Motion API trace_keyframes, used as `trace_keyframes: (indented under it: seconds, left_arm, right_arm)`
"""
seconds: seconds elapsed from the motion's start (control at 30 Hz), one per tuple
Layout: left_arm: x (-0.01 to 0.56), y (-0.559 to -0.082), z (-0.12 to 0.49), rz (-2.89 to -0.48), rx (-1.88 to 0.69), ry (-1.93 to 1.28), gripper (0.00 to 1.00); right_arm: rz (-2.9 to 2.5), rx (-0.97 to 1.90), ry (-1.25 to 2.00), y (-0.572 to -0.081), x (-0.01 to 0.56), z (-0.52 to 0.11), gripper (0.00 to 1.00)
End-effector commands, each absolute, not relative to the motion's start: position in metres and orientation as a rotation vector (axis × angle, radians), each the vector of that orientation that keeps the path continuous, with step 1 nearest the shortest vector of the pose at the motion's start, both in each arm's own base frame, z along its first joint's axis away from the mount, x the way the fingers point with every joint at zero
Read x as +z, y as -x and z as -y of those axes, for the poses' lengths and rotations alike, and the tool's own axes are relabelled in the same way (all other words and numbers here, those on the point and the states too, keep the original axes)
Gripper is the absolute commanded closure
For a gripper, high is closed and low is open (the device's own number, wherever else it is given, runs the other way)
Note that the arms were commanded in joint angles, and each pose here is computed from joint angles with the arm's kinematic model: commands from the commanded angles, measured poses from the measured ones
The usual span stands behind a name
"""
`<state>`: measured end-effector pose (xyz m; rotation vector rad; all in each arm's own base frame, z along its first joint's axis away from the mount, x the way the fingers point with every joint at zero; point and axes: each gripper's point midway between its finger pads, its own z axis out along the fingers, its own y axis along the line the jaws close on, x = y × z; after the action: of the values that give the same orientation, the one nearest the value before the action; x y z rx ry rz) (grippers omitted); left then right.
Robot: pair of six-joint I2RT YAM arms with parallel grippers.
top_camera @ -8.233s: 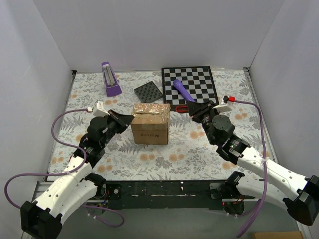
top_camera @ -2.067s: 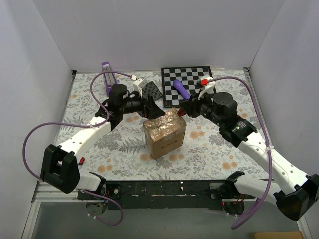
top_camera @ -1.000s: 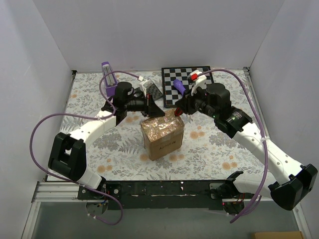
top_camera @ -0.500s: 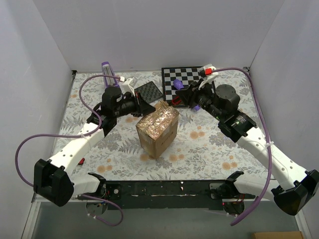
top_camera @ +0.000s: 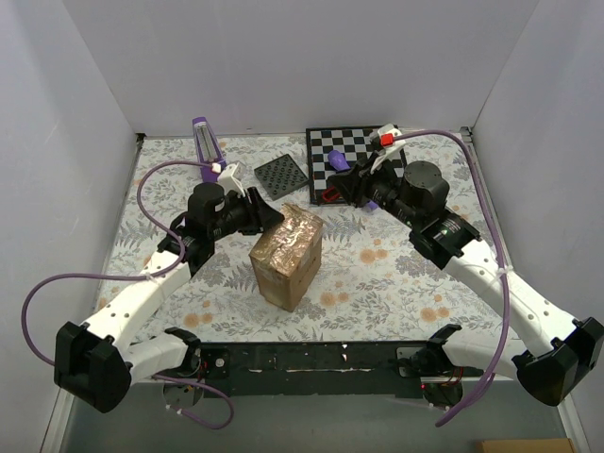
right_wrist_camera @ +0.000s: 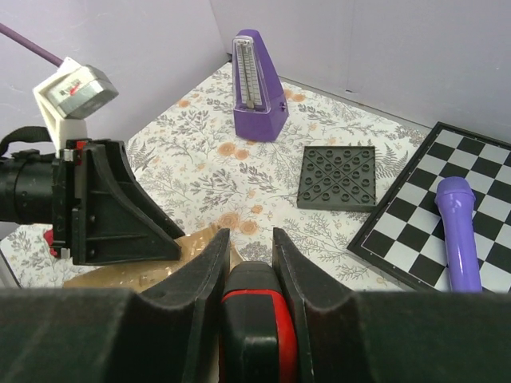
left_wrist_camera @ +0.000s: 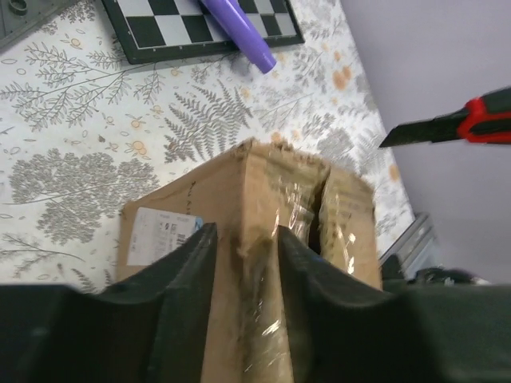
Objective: Unpack the express box
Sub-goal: Cut the express box at the center of the board, then adjust the express box at the center of the board.
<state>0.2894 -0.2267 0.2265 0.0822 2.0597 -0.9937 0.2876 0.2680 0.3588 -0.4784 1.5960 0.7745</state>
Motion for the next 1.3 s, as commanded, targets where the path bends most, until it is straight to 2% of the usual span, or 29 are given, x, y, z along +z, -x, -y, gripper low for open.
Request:
trace_keyframes:
  seconds: [0.0, 0.03, 0.07, 0.17, 0.43, 0.57, 0.67, 0.7, 0.77, 0.83, 0.9, 0.93, 0.97, 1.03, 1.07, 1.17, 1.27]
  left_arm:
    - [0.256, -0.289, 0.22, -1.946, -0.982, -0.072, 0.54]
    - [0.26, -0.29, 0.22, -1.937, -0.986, -0.08, 0.48]
    - [0.262, -0.29, 0.221, -1.935, -0.987, -0.085, 0.39]
    - [0.268, -0.295, 0.222, -1.932, -0.98, -0.084, 0.3]
    - [0.297, -0.291, 0.223, -1.843, -1.023, -0.084, 0.28]
    - [0.306, -0.288, 0.221, -1.817, -1.027, -0.086, 0.28]
    - [0.305, -0.295, 0.195, -1.803, -0.887, 0.021, 0.27]
    - [0.292, -0.306, 0.167, -1.837, -0.721, 0.172, 0.27]
    - [0.279, -0.306, 0.136, -1.86, -0.565, 0.305, 0.27]
    - [0.256, -0.291, 0.108, -1.9, -0.46, 0.446, 0.31]
    - [0.228, -0.273, 0.102, -1.946, -0.484, 0.553, 0.39]
    - [0.223, -0.265, 0.107, -1.957, -0.539, 0.564, 0.46]
    - [0.23, -0.254, 0.108, -1.921, -0.616, 0.577, 0.59]
    - [0.214, -0.24, 0.118, -1.961, -0.706, 0.582, 0.74]
    - [0.212, -0.229, 0.13, -2.007, -0.783, 0.542, 0.84]
    - [0.206, -0.205, 0.151, -2.106, -0.932, 0.487, 0.95]
    - [0.217, -0.187, 0.163, -2.103, -1.063, 0.431, 1.0]
  right_arm:
    - [-1.501, 0.796, 0.474, -0.283, 0.385, -0.266, 0.99]
    - [-1.503, 0.794, 0.472, -0.283, 0.384, -0.265, 0.99]
    - [-1.505, 0.789, 0.47, -0.283, 0.384, -0.265, 0.99]
    - [-1.498, 0.788, 0.466, -0.282, 0.385, -0.263, 0.99]
    - [-1.461, 0.862, 0.546, -0.266, 0.396, -0.271, 0.99]
    - [-1.509, 0.869, 0.547, -0.266, 0.382, -0.274, 0.99]
    - [-1.579, 0.757, 0.419, -0.284, 0.374, -0.256, 0.99]
    - [-1.64, 0.696, 0.381, -0.29, 0.361, -0.246, 0.99]
    - [-1.661, 0.619, 0.322, -0.299, 0.354, -0.234, 0.99]
    - [-1.674, 0.593, 0.312, -0.303, 0.341, -0.233, 0.99]
    - [-1.669, 0.575, 0.281, -0.31, 0.329, -0.232, 0.99]
    - [-1.672, 0.573, 0.273, -0.314, 0.321, -0.233, 0.99]
    - [-1.634, 0.588, 0.256, -0.318, 0.325, -0.236, 0.99]
    - [-1.638, 0.581, 0.251, -0.327, 0.308, -0.24, 0.99]
    - [-1.587, 0.587, 0.225, -0.334, 0.317, -0.241, 0.99]
    - [-1.502, 0.604, 0.236, -0.347, 0.321, -0.253, 0.99]
    - [-1.469, 0.633, 0.248, -0.361, 0.321, -0.27, 0.99]
